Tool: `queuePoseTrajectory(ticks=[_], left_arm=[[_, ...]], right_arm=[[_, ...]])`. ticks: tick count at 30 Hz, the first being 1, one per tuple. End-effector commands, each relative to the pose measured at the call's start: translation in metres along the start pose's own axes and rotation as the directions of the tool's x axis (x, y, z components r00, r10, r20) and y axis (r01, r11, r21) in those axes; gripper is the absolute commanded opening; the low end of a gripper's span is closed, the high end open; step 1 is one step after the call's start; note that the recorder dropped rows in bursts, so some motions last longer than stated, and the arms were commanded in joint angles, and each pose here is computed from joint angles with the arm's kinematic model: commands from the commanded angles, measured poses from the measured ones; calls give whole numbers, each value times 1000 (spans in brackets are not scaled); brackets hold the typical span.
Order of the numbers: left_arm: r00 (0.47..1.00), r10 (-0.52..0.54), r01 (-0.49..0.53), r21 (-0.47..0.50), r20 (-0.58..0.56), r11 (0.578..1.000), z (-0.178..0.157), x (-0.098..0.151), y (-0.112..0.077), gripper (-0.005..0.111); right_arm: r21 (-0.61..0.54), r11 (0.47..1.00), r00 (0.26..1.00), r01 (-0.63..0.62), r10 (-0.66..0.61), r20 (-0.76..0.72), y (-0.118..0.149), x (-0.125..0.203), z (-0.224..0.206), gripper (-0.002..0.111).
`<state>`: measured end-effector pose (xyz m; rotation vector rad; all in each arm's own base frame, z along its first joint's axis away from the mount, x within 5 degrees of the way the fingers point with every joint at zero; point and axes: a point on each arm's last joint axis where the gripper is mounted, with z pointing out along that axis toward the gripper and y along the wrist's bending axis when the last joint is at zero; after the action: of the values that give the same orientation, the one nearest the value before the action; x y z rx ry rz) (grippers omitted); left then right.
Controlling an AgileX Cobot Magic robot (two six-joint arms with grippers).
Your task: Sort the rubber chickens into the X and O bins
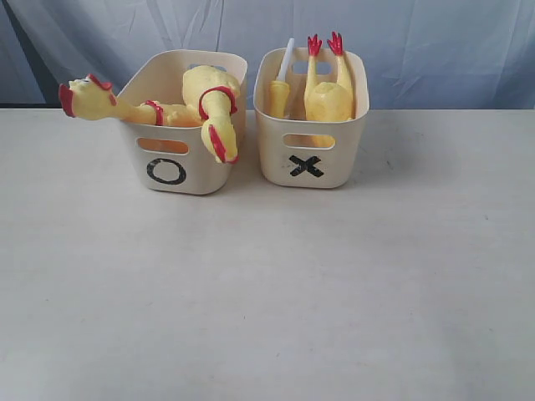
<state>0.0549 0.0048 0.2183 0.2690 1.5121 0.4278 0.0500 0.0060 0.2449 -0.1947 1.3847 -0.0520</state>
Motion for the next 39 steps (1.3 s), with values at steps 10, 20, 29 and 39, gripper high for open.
queuePoseTrajectory(ticks=[10, 20, 29, 39], left_arm=[[999, -8, 9, 27, -50, 1000, 1, 12, -6, 0], [995, 41, -37, 48, -89, 998, 0, 16, -8, 0], [993, 47, -41, 63, -106, 997, 0, 18, -9, 0], [985, 48, -32, 99, -165, 995, -1, 23, -12, 0]], right_arm=[[-43, 437, 436, 898, -899, -31, 1, 17, 0, -1], [-170, 433, 428, 885, -901, -66, 6, 41, -1, -1], [-275, 423, 413, 863, -906, -95, 7, 50, -3, -1], [-357, 420, 406, 835, -907, -117, 8, 58, -6, -1]])
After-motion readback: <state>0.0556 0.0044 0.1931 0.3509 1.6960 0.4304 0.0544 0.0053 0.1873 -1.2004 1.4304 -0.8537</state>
